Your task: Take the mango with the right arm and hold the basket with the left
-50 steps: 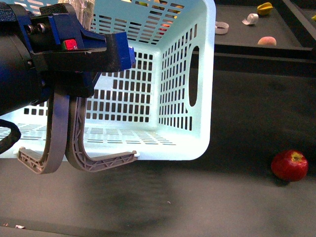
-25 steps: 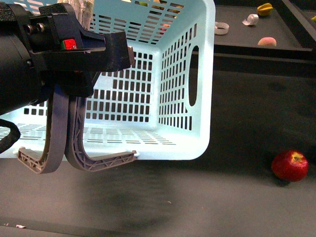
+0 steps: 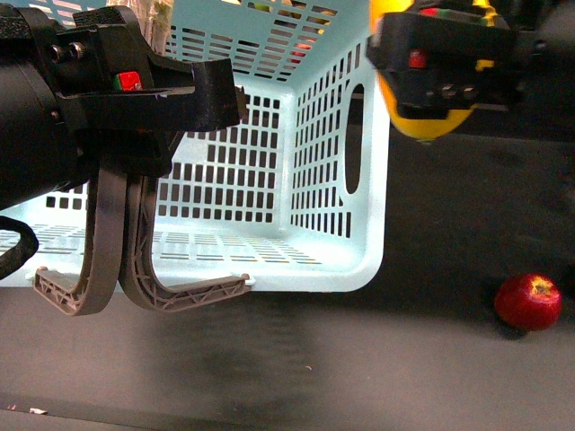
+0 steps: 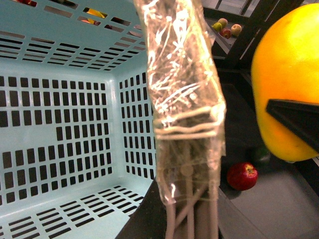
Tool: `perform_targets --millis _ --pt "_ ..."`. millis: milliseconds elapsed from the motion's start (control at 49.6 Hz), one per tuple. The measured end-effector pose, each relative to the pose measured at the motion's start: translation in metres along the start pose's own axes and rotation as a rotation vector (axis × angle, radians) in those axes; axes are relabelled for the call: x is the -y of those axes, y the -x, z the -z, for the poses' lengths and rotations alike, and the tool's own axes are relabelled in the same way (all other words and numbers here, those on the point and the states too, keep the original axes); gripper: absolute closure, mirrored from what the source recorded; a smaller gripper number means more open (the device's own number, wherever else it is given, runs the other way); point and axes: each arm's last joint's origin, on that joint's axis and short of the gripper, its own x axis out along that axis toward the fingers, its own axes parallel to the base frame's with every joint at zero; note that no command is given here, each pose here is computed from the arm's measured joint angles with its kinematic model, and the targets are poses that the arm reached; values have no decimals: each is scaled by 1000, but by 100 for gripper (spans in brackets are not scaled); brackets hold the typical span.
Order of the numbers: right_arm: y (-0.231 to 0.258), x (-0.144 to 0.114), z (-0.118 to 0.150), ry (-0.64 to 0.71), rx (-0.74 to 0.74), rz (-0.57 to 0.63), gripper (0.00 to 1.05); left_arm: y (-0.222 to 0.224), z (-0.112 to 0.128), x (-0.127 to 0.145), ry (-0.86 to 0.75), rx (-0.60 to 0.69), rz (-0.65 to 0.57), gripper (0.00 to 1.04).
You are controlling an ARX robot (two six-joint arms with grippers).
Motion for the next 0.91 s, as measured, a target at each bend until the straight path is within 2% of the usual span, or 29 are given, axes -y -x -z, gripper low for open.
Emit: perform_targets --millis 242,464,868,908 --pt "-43 -13 11 -11 -47 32 47 0 0 0 -1 0 -1 99" --pt "-77 -20 9 -19 -42 28 47 0 0 0 -1 0 -1 99" --pt "-110 -31 14 -16 -71 13 47 0 0 0 -1 0 -1 99" --pt "-110 -32 14 -16 -71 12 43 0 0 0 -1 0 -2 99"
